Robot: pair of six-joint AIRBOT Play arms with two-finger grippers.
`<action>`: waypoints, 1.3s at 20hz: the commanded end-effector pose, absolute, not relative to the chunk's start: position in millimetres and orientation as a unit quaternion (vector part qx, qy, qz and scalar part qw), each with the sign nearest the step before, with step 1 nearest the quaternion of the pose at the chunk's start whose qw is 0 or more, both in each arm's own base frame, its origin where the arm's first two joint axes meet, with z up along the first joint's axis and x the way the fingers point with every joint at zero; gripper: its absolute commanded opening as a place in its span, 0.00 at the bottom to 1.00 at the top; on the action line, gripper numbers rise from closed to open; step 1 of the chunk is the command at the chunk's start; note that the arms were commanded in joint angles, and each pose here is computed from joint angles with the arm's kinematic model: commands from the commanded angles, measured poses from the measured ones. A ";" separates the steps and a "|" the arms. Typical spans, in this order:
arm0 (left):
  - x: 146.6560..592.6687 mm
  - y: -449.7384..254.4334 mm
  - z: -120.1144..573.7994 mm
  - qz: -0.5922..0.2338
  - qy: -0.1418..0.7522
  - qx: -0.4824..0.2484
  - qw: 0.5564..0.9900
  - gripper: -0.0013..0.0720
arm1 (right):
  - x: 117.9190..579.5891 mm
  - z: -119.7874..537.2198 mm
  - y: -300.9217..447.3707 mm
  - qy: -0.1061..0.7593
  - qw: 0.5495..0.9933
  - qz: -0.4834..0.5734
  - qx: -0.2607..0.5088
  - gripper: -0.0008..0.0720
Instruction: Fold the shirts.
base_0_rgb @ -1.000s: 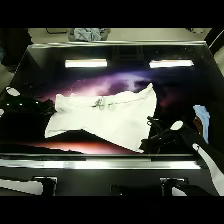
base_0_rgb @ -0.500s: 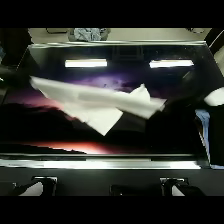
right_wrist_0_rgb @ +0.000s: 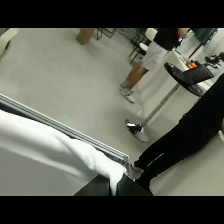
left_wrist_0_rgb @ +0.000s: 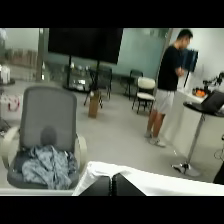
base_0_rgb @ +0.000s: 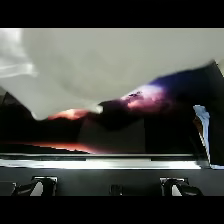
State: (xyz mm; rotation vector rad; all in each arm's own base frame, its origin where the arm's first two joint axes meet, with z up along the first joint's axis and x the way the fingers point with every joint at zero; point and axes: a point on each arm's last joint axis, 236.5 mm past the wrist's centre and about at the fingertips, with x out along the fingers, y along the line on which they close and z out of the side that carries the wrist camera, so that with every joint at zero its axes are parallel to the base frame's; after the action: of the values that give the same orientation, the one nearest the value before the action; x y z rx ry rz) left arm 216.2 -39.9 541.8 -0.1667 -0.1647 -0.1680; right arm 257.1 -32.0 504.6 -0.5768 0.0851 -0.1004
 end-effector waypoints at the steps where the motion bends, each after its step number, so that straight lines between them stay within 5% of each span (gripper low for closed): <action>1: 189.9 -35.0 562.4 -0.061 -0.119 -0.076 0.988 0.05 | 239.5 499.3 -35.4 0.067 0.957 -0.057 -0.276 0.07; 5: 243.9 -23.9 492.5 -0.054 0.034 -0.071 0.995 0.05 | 270.0 424.0 -40.6 0.216 0.943 -0.011 -0.254 0.07; 9: 338.9 -1.6 351.7 -0.072 0.276 -0.069 0.956 0.05 | 331.3 272.0 -41.9 0.468 0.856 0.095 -0.201 0.07; 15: 448.7 17.6 95.7 -0.090 0.520 -0.136 0.838 0.05 | 478.1 64.3 -16.5 0.557 0.803 0.199 -0.076 0.07; 18: 492.5 12.2 22.3 -0.087 0.535 -0.141 0.829 0.05 | 536.0 7.6 -7.8 0.523 0.831 0.191 -0.016 0.07; 22: 551.3 1.5 -5.7 -0.067 0.468 -0.133 0.871 0.05 | 598.2 3.5 -23.2 0.431 0.892 0.138 -0.002 0.07; 26: 571.9 -25.2 -11.6 -0.076 0.440 -0.127 0.886 0.05 | 604.4 -8.1 -26.0 0.429 0.894 0.132 0.001 0.07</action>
State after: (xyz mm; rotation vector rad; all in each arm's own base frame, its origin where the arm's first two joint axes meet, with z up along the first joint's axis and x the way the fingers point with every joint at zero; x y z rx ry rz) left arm 550.2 -10.9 -3.0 -0.2690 0.9830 -0.1606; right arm 588.3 -23.6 0.0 -0.0247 0.9364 0.3014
